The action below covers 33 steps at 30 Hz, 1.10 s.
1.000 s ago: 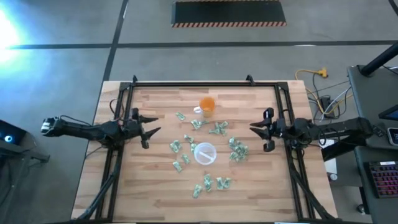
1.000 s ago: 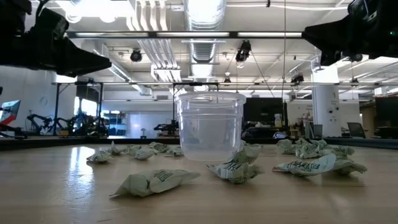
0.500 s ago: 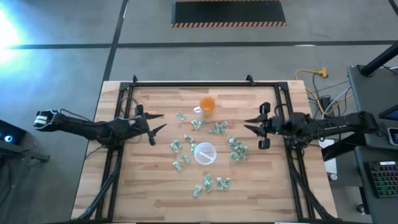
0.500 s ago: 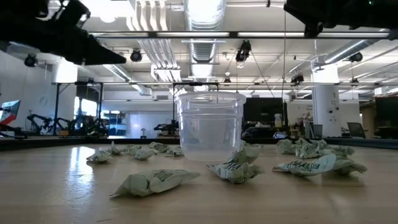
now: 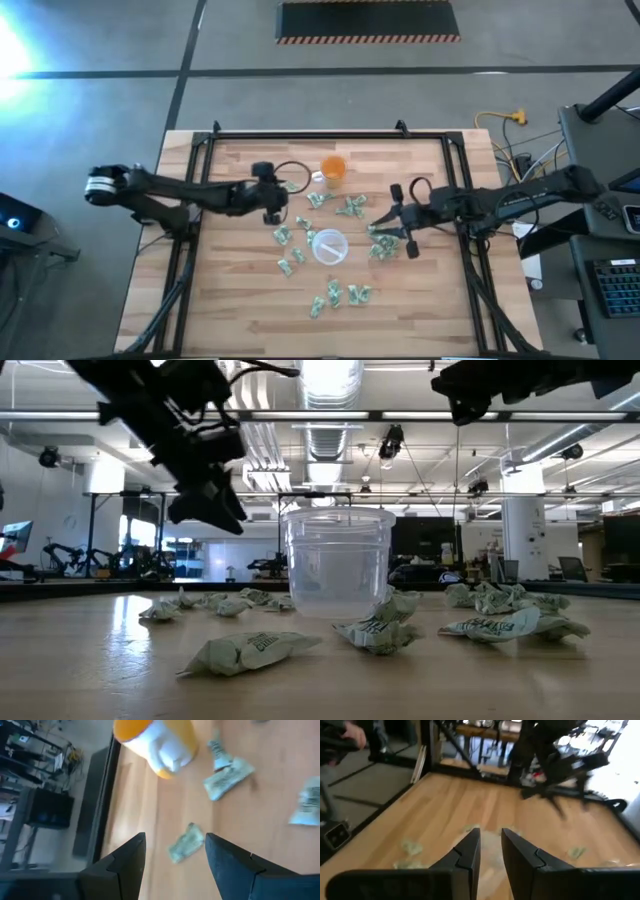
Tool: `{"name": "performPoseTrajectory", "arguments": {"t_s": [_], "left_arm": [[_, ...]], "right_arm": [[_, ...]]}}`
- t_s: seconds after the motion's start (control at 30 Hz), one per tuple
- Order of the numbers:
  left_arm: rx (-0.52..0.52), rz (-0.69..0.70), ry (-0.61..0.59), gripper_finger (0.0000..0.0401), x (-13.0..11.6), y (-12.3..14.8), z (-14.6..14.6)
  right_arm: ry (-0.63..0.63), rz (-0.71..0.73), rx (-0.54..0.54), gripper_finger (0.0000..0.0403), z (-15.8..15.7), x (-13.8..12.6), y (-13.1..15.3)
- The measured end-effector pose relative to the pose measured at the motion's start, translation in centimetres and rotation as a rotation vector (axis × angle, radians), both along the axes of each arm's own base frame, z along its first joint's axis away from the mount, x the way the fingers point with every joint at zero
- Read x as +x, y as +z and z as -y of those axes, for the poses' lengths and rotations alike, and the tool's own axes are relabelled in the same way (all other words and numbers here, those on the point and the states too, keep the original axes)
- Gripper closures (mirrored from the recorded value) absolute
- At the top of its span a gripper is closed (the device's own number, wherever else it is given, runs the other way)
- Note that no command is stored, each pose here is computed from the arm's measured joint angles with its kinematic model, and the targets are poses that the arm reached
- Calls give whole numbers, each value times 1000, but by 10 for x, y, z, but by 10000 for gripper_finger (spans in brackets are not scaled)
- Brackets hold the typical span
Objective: Pick and place Stevia / Truvia into bins
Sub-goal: Put the green stevia packet into the transparent container
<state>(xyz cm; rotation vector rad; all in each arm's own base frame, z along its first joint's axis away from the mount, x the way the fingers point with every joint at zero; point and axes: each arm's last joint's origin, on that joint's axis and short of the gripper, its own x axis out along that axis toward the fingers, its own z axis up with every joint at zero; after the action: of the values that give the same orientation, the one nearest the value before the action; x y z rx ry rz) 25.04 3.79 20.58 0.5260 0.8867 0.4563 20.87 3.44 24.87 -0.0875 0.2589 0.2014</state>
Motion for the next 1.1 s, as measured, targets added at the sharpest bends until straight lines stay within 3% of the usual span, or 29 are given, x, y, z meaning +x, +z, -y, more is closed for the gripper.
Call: {"name": "performPoseTrajectory", "arguments": {"t_s": [0.2, 0.57, 0.8, 1.1], "left_arm": [[-95, -99, -41, 212, 19, 3, -31], [-271, -182, -15, 212, 23, -20, -87], [-381, -209, -25, 212, 20, -41, -106], [-405, -236, -36, 212, 24, -57, -112]], "right_arm": [[17, -100, 50, 335, -11, 9, -15], [57, -220, 71, 328, -32, 27, -47], [55, -251, 67, 305, -35, 38, -62], [48, -269, 77, 288, -36, 42, -70]]}}
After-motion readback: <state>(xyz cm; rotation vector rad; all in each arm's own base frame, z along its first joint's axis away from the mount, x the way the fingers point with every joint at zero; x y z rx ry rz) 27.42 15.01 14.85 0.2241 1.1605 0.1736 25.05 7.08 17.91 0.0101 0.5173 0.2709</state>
